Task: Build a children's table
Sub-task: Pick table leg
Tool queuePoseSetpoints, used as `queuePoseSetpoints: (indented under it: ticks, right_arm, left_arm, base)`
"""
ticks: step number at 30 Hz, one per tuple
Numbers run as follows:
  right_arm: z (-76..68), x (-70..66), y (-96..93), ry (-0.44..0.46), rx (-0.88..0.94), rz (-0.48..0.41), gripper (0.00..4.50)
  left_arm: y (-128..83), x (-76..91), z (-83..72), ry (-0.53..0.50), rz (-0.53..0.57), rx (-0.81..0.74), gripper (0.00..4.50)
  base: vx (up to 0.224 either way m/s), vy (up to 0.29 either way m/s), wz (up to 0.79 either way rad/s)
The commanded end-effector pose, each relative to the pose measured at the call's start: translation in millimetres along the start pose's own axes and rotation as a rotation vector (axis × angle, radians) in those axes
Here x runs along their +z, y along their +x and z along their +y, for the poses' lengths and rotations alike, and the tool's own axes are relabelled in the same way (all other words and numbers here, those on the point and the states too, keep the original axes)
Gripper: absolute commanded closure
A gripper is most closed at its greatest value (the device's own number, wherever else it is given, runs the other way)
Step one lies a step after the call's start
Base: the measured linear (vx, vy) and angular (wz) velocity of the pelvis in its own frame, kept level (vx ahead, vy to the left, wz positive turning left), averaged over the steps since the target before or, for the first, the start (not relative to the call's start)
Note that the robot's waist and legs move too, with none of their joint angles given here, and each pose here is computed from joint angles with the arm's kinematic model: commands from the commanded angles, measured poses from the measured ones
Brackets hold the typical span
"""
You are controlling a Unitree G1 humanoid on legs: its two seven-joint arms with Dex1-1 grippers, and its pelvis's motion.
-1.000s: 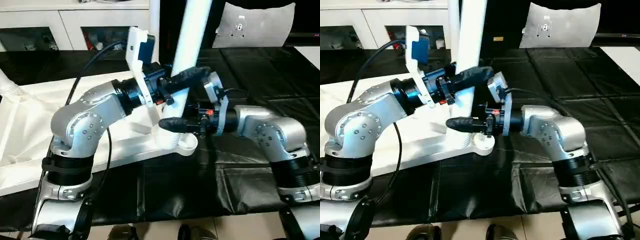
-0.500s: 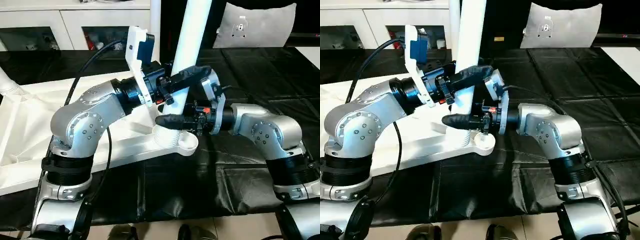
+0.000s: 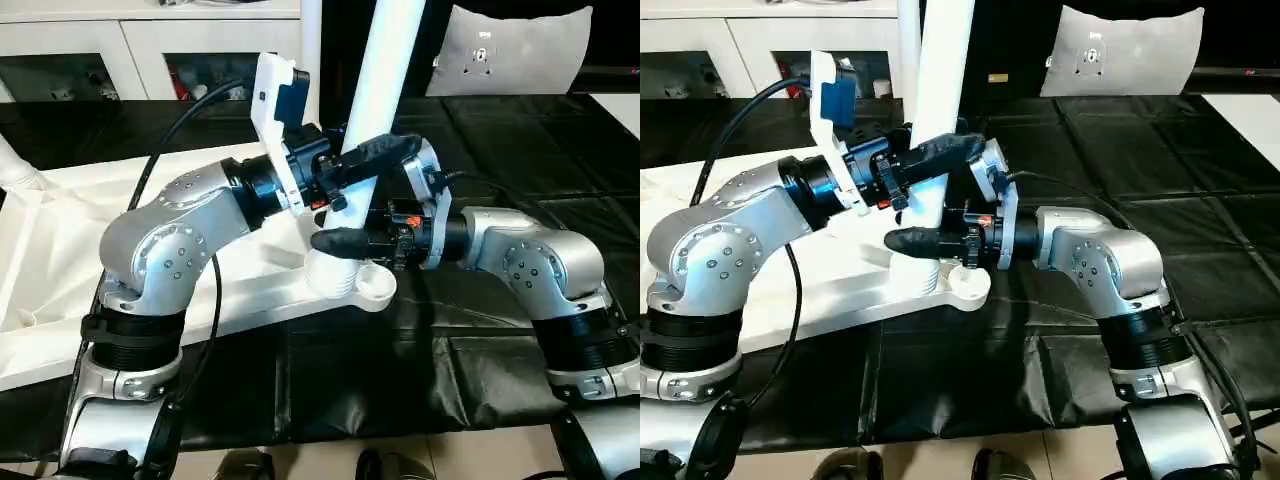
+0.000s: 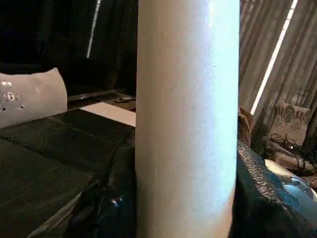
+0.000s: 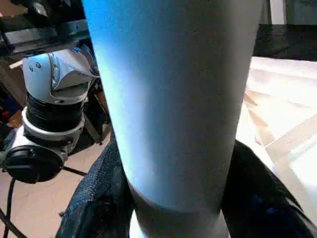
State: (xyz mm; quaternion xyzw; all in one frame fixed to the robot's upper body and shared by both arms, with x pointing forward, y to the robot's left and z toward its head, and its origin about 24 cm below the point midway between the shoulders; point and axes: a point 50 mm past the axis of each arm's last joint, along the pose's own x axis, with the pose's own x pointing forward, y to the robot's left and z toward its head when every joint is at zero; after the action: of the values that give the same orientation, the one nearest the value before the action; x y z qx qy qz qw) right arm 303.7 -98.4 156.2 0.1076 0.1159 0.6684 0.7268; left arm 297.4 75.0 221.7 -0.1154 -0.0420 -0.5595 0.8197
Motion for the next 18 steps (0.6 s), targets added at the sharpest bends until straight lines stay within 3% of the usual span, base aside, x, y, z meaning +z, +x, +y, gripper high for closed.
queuePoseSetpoints:
  ticks: [1, 6, 7, 8, 11, 14, 18]
  right_arm:
    - [-0.8, -3.5, -1.3, 0.011, -0.003, 0.019, 2.55]
    - [-4.2, -4.4, -0.6, 0.002, -0.033, 0.016, 2.57]
    - [-6.0, -5.6, -0.2, 0.008, -0.048, 0.014, 2.58]
    - [-6.4, -6.3, 0.1, 0.010, -0.053, 0.014, 2.58]
    - [-7.3, -7.7, 0.9, 0.019, -0.067, 0.009, 2.59]
    - [-6.8, -9.7, 3.8, 0.033, -0.081, -0.022, 2.59]
    - [-7.9, -9.0, 6.8, 0.034, -0.139, -0.109, 2.59]
  left_arm:
    - [2.8, 4.9, -5.8, 0.023, -0.012, -0.024, 2.65]
    - [6.7, 7.2, -5.6, -0.019, -0.049, 0.014, 2.65]
    - [9.2, 9.2, -13.7, -0.052, -0.081, -0.045, 2.09]
    - [10.4, 10.0, -18.4, -0.057, -0.095, -0.075, 1.95]
    - [14.6, 8.4, -31.0, -0.083, -0.107, -0.154, 1.86]
    - [23.4, 0.7, -44.9, -0.108, -0.127, -0.197, 1.46]
    - [28.0, -0.6, -46.2, -0.106, -0.174, -0.165, 1.14]
  base:
    - [0.000, 0.000, 0.00]
    - [0.000, 0.000, 0.00]
    - [0.000, 0.000, 0.00]
    - [0.000, 0.000, 0.00]
    - [0.000, 0.000, 0.00]
    - [0.000, 0.000, 0.00]
    - [0.000, 0.000, 0.00]
